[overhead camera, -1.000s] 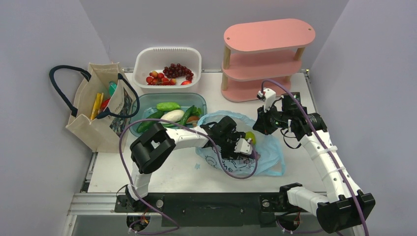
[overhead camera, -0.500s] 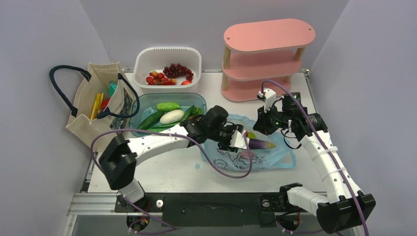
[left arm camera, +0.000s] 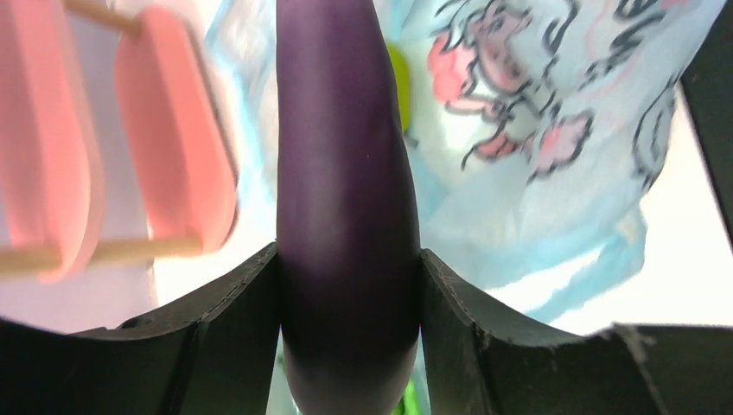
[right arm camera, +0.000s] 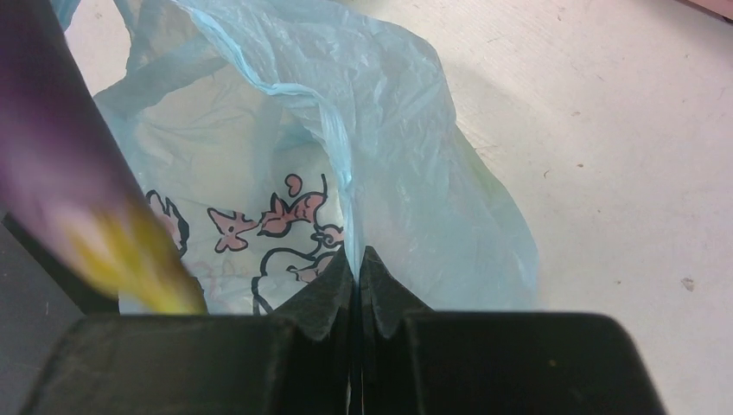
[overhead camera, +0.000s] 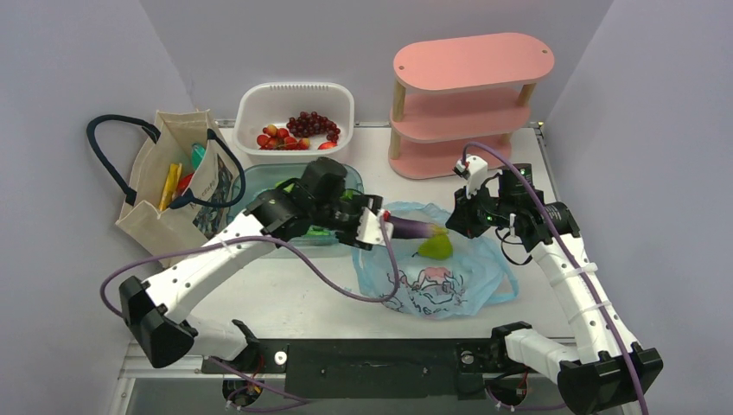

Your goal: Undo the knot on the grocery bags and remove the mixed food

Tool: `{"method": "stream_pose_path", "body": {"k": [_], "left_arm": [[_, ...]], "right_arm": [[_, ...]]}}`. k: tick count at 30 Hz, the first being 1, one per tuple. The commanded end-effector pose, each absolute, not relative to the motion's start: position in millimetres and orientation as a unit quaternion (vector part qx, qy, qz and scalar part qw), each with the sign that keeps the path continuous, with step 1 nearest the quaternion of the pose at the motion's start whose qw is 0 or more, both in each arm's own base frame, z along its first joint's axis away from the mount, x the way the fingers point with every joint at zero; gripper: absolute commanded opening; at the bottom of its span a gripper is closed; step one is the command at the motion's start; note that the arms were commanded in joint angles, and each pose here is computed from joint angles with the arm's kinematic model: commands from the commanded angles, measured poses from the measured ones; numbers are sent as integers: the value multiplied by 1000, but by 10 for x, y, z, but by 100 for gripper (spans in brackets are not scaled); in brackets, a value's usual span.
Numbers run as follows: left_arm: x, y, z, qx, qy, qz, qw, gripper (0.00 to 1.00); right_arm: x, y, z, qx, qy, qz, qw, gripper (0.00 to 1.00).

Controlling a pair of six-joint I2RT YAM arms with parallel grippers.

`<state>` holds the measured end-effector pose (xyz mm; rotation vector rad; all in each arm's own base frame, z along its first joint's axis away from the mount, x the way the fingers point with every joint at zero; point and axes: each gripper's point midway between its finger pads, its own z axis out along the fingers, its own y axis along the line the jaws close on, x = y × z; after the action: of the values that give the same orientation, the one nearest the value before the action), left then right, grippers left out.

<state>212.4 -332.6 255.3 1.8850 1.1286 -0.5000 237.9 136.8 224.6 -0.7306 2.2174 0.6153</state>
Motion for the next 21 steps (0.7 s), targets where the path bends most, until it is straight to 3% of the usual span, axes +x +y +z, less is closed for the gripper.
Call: {"method": "stream_pose_path", "body": {"k": [1, 5, 12, 21], "left_arm": [[2256, -2769, 2955, 735, 473, -170, 455, 39], [2711, -2223, 2950, 688, 548, -123, 461, 39], [3430, -1228, 2412, 599, 678, -80, 418, 42], [3872, -840, 1687, 589, 722, -63, 357, 42]], "right_arm": [[2381, 1383, 2385, -285, 846, 244, 379, 0], [2372, 1386, 2401, -285, 845, 245, 381, 0], [2356, 1415, 2376, -283, 846, 255, 373, 0], [2384, 1401, 2366, -278, 849, 250, 373, 0]]}}
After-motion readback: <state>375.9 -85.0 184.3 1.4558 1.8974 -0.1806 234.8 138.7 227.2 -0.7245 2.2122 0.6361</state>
